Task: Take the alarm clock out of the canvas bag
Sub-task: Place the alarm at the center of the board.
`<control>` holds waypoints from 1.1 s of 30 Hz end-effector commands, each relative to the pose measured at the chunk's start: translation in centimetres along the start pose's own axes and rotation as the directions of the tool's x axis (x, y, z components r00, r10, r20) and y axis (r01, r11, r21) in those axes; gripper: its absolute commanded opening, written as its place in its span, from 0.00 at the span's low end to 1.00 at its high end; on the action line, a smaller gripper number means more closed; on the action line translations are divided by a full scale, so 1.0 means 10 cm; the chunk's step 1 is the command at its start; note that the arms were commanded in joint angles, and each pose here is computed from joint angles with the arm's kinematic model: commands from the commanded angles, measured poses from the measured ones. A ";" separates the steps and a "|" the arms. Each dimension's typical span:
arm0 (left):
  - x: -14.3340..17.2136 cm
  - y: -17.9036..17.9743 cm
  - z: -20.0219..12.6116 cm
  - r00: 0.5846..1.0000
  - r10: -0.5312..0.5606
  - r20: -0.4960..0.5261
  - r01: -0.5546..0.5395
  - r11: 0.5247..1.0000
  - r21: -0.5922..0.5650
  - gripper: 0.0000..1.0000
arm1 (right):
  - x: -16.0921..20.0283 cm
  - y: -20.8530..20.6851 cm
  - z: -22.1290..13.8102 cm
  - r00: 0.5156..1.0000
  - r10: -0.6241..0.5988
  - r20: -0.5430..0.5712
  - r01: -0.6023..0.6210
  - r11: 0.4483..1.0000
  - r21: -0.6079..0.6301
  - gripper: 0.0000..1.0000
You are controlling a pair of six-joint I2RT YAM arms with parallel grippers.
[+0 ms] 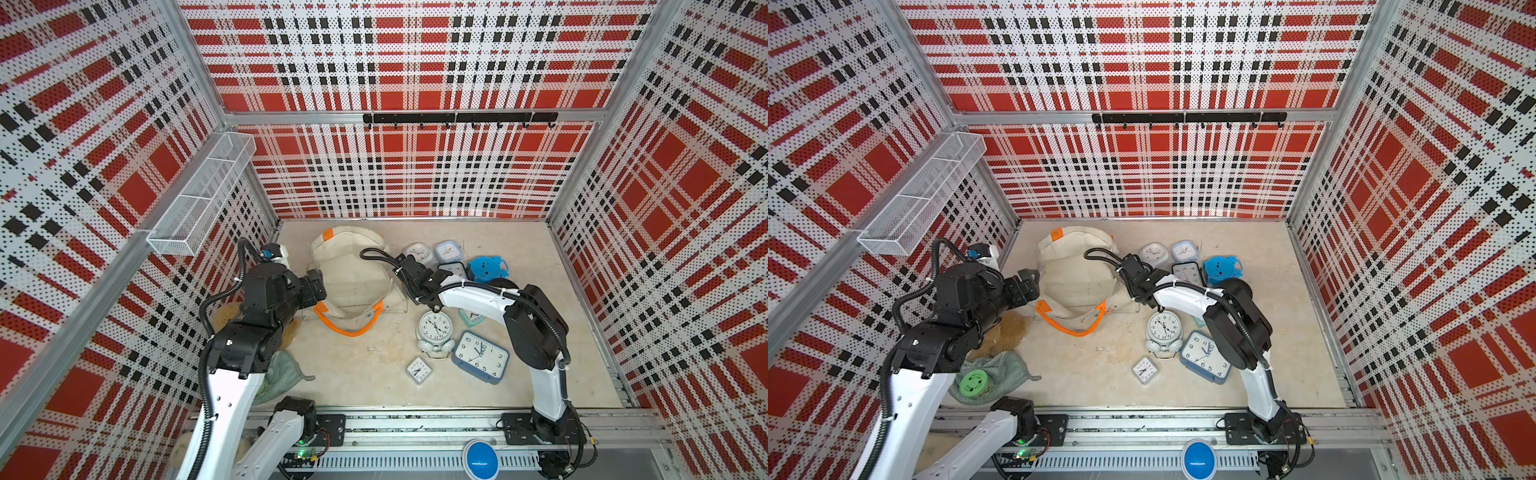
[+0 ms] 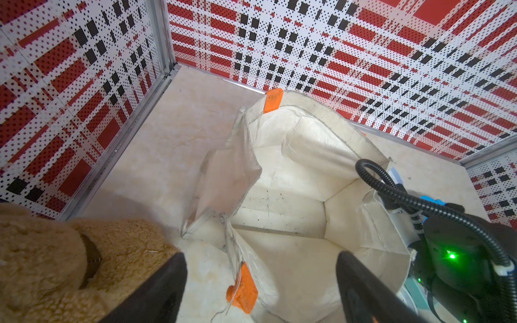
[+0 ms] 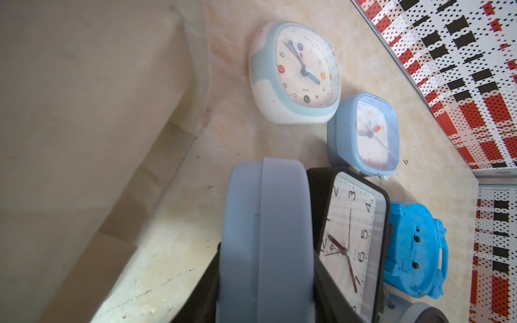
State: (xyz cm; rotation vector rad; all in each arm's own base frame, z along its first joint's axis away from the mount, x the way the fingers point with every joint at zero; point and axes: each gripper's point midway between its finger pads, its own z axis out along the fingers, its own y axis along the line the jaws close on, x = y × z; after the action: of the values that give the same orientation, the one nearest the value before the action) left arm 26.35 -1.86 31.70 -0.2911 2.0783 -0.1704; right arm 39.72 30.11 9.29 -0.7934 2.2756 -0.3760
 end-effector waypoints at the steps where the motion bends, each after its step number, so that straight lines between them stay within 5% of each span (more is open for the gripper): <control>1: -0.11 -0.01 -0.09 1.000 0.005 0.027 -0.005 1.000 0.001 0.85 | 0.05 0.15 0.07 1.000 -0.024 -0.002 0.024 1.000 -0.008 0.44; 17: -0.17 -0.01 -0.17 1.000 0.005 0.028 -0.004 1.000 -0.004 0.84 | -0.02 0.40 -0.22 0.999 -0.015 0.030 0.019 0.992 -0.121 0.69; 27: -0.03 -0.12 -0.13 0.998 -0.030 -0.060 0.033 0.998 0.055 0.85 | -0.31 -0.39 -1.20 0.964 0.196 0.179 -0.173 0.975 -0.136 0.74; 33: 0.20 -0.45 0.04 0.980 -0.032 -0.194 0.060 0.988 0.140 0.88 | -0.15 -0.99 -1.51 0.877 0.451 0.162 -0.411 0.882 -0.231 0.75</control>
State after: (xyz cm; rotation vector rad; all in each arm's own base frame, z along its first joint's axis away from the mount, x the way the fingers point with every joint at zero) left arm 26.28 -4.55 31.24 -0.2657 2.1851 -0.3001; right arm 35.13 26.17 26.04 -0.4724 2.1536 0.0529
